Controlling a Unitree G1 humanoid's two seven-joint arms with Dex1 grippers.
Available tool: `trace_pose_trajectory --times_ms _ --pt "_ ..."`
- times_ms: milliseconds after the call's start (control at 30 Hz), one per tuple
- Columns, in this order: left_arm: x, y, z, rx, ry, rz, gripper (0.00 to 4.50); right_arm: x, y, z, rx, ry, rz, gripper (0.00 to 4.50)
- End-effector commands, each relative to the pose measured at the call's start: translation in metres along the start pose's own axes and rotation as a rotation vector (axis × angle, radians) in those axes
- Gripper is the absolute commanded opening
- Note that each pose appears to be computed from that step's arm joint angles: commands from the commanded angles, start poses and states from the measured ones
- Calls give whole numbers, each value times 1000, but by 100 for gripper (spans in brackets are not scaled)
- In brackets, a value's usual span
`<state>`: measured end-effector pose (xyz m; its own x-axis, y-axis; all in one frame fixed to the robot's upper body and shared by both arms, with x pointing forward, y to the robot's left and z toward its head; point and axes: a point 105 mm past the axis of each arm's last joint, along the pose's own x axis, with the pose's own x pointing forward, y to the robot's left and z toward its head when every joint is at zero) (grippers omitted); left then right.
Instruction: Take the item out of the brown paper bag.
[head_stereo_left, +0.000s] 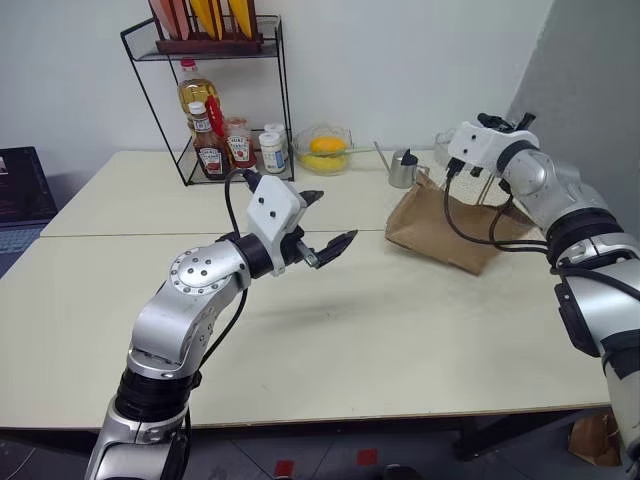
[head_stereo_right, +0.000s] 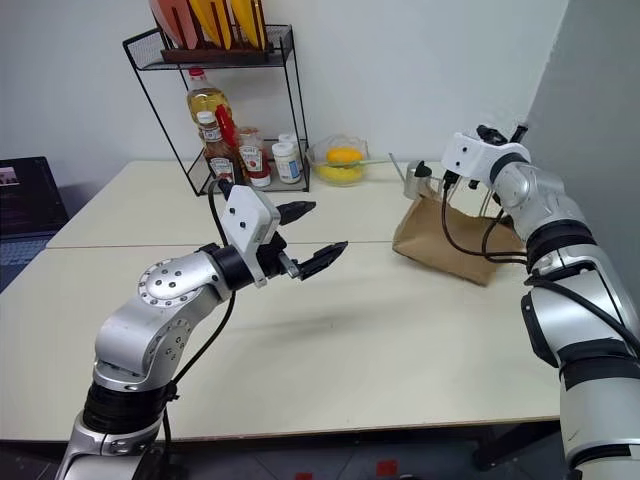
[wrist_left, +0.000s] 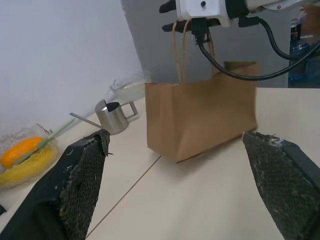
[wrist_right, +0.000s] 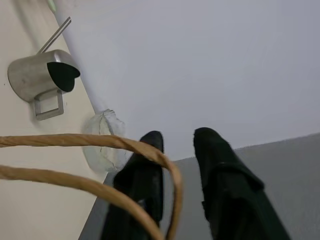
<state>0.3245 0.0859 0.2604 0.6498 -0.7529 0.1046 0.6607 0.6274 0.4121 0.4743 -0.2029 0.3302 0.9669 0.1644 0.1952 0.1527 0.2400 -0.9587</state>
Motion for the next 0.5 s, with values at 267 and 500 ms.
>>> trace_pose_trajectory --times_ms 267,500 --pt "-27 14 10 31 3 81 450 12 -49 101 107 -287 -122 4" --pt "-66 21 5 21 92 190 450 17 -29 173 129 -414 -67 4"
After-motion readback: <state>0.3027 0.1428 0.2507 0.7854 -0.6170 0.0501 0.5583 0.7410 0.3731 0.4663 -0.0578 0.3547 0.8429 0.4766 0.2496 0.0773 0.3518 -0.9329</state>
